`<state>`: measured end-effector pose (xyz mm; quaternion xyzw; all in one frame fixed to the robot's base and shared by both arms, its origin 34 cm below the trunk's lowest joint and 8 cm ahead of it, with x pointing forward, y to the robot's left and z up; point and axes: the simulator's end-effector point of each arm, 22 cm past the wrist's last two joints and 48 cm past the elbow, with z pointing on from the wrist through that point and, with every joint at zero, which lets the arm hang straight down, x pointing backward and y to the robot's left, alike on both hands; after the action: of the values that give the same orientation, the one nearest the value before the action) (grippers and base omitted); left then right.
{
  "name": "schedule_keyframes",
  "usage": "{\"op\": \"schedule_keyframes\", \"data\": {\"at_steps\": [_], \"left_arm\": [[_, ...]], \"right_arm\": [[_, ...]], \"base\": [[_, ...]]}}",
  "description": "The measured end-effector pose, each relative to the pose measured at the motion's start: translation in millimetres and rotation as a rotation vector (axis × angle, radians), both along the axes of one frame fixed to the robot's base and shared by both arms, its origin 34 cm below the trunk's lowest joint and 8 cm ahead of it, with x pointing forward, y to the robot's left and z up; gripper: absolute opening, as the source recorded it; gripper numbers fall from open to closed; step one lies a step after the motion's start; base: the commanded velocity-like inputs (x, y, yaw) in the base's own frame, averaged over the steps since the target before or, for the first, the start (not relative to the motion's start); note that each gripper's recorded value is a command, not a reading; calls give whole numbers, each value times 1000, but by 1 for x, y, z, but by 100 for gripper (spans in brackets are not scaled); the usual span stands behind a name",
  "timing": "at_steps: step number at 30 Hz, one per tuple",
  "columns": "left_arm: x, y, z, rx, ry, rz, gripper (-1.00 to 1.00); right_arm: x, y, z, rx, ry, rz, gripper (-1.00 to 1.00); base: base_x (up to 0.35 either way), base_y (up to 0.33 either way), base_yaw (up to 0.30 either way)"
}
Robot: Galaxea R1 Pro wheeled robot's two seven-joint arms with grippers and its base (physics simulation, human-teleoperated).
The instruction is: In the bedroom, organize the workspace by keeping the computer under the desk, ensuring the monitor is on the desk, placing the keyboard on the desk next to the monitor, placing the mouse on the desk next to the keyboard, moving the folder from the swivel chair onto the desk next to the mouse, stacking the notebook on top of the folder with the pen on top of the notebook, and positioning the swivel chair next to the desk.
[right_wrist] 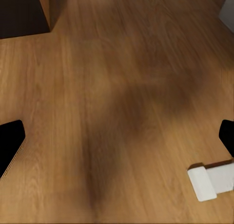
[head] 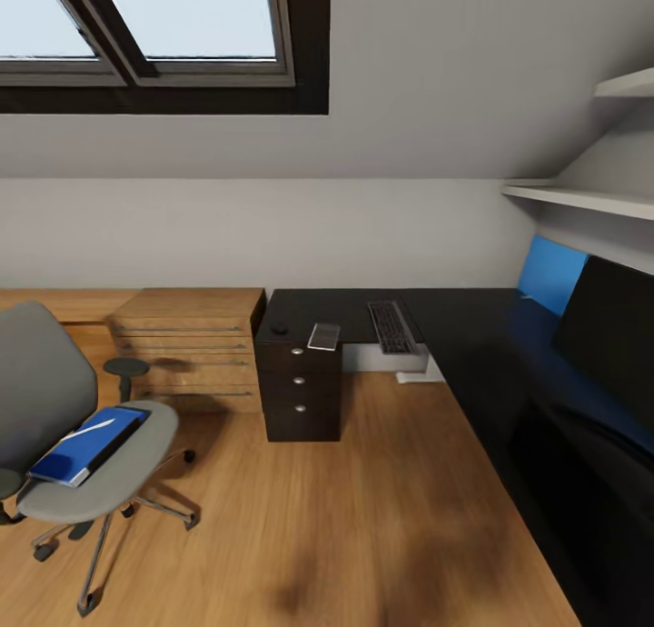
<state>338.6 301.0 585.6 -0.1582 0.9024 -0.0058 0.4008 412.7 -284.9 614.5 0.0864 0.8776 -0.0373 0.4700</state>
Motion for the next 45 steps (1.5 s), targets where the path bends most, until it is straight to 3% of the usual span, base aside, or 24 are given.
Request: {"op": "schedule_keyframes", "data": {"at_steps": [45], "left_arm": [[0, -11, -1, -16, 1, -1, 100]], "right_arm": [[-2, 0, -4, 3, 20, 2, 100]], "base": [[333, 53, 0]]}}
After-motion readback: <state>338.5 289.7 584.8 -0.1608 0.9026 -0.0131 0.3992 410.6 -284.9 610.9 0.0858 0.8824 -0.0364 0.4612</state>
